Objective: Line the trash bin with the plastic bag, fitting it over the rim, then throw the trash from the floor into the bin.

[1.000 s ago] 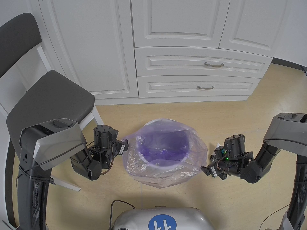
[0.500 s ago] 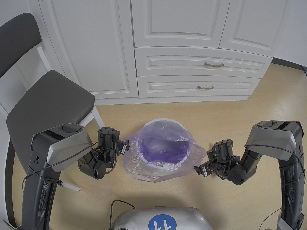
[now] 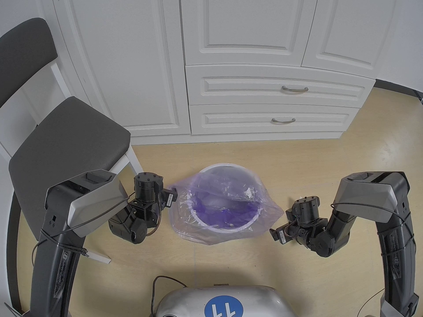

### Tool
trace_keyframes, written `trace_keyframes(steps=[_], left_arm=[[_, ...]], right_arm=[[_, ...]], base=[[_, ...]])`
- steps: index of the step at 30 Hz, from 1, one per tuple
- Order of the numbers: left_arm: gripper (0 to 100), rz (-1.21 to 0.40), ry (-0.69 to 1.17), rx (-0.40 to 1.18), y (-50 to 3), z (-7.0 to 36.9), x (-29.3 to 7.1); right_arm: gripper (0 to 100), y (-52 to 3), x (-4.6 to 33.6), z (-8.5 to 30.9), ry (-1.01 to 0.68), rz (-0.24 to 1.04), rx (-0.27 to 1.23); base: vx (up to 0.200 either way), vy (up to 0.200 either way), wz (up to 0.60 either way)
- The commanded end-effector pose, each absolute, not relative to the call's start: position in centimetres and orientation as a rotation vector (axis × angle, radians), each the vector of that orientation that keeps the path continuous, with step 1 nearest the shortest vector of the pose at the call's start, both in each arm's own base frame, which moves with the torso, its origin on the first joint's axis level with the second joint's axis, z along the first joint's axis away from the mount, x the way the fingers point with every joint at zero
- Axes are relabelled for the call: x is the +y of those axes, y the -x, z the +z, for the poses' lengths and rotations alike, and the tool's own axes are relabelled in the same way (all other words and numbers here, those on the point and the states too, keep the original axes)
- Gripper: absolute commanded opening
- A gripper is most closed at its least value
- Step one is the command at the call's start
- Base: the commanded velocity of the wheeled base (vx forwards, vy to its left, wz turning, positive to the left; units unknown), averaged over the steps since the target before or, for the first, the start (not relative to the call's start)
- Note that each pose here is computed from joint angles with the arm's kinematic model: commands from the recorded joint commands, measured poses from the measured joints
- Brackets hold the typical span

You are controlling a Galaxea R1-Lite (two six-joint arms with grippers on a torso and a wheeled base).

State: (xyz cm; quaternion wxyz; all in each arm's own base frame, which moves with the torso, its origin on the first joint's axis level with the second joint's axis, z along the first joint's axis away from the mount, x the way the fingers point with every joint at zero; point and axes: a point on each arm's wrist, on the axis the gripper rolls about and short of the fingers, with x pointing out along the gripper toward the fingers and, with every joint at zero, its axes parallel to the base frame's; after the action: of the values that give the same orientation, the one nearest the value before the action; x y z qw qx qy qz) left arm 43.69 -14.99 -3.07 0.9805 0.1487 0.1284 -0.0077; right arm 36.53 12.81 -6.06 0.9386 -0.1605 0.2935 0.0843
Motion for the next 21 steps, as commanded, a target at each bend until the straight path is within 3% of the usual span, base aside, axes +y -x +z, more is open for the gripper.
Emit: trace_keyframes(steps=[1,10,21], left_arm=[[100,-0.021,-0.290,0.257,-43.2,-2.5,-15.2],[100,-0.032,-0.294,0.255,-42.1,-0.9,-14.8],[100,-0.077,-0.286,0.210,-40.5,0.7,-16.3]], right_arm=[[100,-35.3,13.0,-4.3,0.330,0.195,0.587],[100,-30.5,12.8,1.6,0.381,0.329,0.529],[100,-31.5,13.4,1.9,0.359,0.333,0.489]], base=[[0.000,0.000,0.00],[0.000,0.000,0.00],[0.000,0.000,0.00]])
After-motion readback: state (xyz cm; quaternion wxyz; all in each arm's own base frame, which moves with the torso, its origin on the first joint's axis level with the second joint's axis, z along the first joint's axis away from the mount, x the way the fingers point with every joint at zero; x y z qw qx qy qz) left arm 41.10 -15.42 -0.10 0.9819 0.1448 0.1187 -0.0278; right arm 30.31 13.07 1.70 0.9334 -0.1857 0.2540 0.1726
